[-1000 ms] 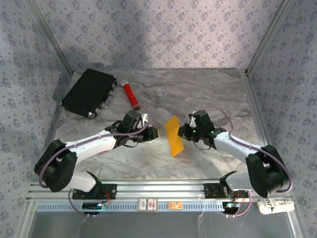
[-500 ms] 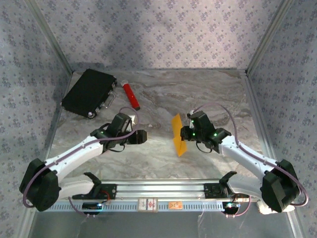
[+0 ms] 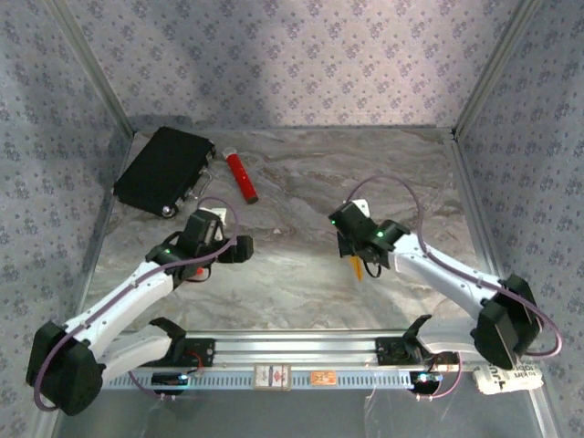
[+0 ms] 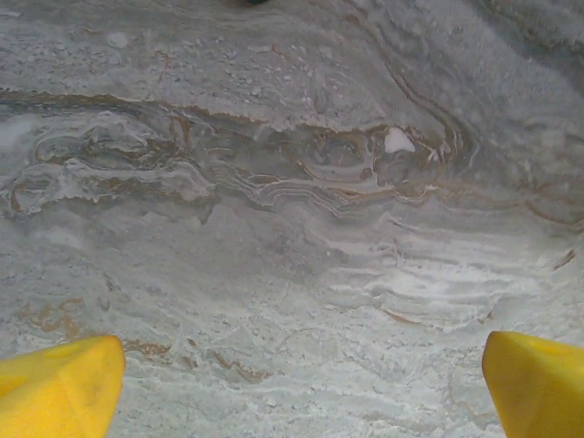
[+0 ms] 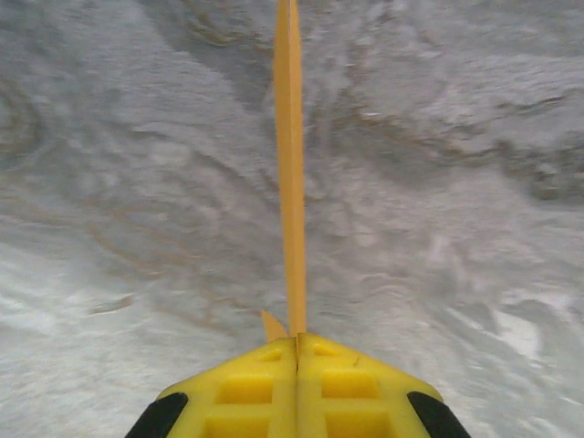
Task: Fold a paper plane with a square sheet of paper (pick it up from the middle)
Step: Turn over the paper at the center of the table.
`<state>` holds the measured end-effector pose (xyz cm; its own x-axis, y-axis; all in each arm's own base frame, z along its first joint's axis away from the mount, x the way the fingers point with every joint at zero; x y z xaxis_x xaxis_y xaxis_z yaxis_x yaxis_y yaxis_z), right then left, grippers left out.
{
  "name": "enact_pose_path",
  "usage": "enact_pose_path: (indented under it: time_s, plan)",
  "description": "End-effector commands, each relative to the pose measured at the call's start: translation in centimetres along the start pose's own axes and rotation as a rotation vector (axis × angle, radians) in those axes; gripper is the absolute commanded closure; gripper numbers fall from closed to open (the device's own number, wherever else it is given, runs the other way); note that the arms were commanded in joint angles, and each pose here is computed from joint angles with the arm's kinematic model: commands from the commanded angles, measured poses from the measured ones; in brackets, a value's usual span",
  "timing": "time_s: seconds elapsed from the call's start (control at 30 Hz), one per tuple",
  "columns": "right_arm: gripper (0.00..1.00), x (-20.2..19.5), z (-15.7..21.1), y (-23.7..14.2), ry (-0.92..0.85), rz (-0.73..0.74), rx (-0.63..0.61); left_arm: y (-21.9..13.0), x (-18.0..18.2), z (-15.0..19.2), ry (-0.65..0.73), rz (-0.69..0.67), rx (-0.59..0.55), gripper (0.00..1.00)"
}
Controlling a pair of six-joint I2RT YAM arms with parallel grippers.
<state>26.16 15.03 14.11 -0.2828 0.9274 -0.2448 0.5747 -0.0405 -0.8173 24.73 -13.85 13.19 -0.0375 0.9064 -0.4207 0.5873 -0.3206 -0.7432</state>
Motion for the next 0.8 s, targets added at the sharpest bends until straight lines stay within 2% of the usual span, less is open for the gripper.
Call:
enact_pose_path:
  time_s: [0.0,0.13,0.3,0.57,0.7,0.77]
  plan:
    - [0.98,-2.7,-0.3,-0.6,-0.096,0.243,0.036,-0.3,0.0,-0.6,-0.095,0.090,0.007,0.00]
    - [0.97,-1.7,-1.2,0.6,-0.156,0.333,0.061,-0.5,1.3,-1.2,-0.186,0.097,-0.003,0.00]
    - [0.96,2.3,-1.3,3.4,-0.223,0.303,0.130,-0.9,2.3,-1.4,-0.215,0.068,-0.010,0.00]
    - [0.90,12.6,-3.0,5.2,-0.245,0.015,0.105,-0.7,2.4,-1.2,-0.238,0.075,0.001,0.00]
    - [0.76,16.0,-4.5,4.4,-0.164,-0.206,0.041,-0.8,2.3,-1.0,-0.241,0.079,0.009,0.00]
    - [0.70,16.4,-5.2,3.6,-0.120,-0.297,0.005,-0.8,1.9,-0.9,-0.245,0.101,0.022,0.00]
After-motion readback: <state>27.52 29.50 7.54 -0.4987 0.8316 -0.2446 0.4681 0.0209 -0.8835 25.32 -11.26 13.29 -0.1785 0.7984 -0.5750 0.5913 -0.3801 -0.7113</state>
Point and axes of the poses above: each hand's point on the last joint's axis, 136 mm out from that joint toward the fingers, its own y axis out along the fingers, its own x axis along the line the jaws close on, z = x × y, the point moved 1 cm from there along -y, back along the fingers, and after that the axes turned 13 degrees about -y, right-handed, at the moved point
